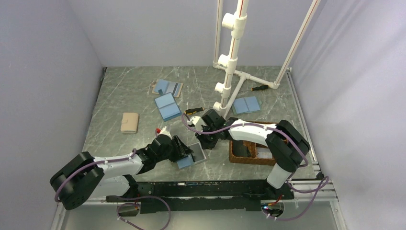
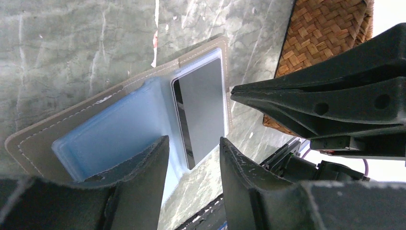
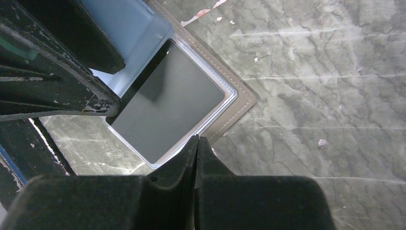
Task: Take the credit cards out of the card holder
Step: Remove the credit card from the card holder.
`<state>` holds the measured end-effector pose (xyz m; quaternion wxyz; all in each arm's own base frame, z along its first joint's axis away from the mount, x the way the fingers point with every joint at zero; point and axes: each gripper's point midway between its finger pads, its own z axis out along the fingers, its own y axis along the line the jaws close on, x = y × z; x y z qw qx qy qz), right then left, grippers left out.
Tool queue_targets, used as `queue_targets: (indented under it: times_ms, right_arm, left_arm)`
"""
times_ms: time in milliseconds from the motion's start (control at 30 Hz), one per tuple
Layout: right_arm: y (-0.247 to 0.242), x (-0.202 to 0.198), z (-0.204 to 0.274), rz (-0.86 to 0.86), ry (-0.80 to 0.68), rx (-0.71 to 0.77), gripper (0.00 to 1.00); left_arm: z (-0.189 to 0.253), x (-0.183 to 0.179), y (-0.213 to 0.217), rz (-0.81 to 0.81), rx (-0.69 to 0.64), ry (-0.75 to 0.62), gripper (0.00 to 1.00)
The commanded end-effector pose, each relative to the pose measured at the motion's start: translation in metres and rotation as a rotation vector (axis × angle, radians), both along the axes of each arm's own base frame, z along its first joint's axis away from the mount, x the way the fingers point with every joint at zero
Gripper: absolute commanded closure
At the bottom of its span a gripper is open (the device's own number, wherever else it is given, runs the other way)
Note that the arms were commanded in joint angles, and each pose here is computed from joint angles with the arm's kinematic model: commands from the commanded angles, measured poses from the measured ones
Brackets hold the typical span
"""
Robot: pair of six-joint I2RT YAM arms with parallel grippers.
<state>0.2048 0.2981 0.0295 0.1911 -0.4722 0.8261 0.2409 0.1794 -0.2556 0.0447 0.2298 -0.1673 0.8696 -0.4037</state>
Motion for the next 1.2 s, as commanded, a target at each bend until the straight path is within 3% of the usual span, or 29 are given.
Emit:
queue_targets:
  times_ms: [0, 600, 800, 900, 1167]
  right_arm:
    - [0.012, 0.002, 0.008, -0.004, 0.015, 0.036, 1.0]
    - [0.024, -0.022, -0.001, 0.037, 0.177, 0.057, 1.0]
    - [0.027, -0.027, -0.001, 0.041, 0.216, 0.065, 1.0]
    - [0.026, -0.023, -0.003, 0.029, 0.204, 0.053, 1.0]
    - [0.018, -0.012, -0.012, 0.0, 0.167, -0.001, 1.0]
  left_arm:
    - [0.015, 0.01, -0.012, 0.001, -0.036, -0.034, 0.52]
    - [-0.003, 0.008, -0.012, -0.004, 0.004, 0.008, 0.57]
    - [-0.007, 0.008, -0.014, -0.015, 0.006, 0.005, 0.73]
    - [-0.01, 0.008, -0.011, -0.015, 0.027, 0.001, 0.98]
    - [-0.004, 0.006, -0.002, -0.039, 0.038, -0.08, 1.0]
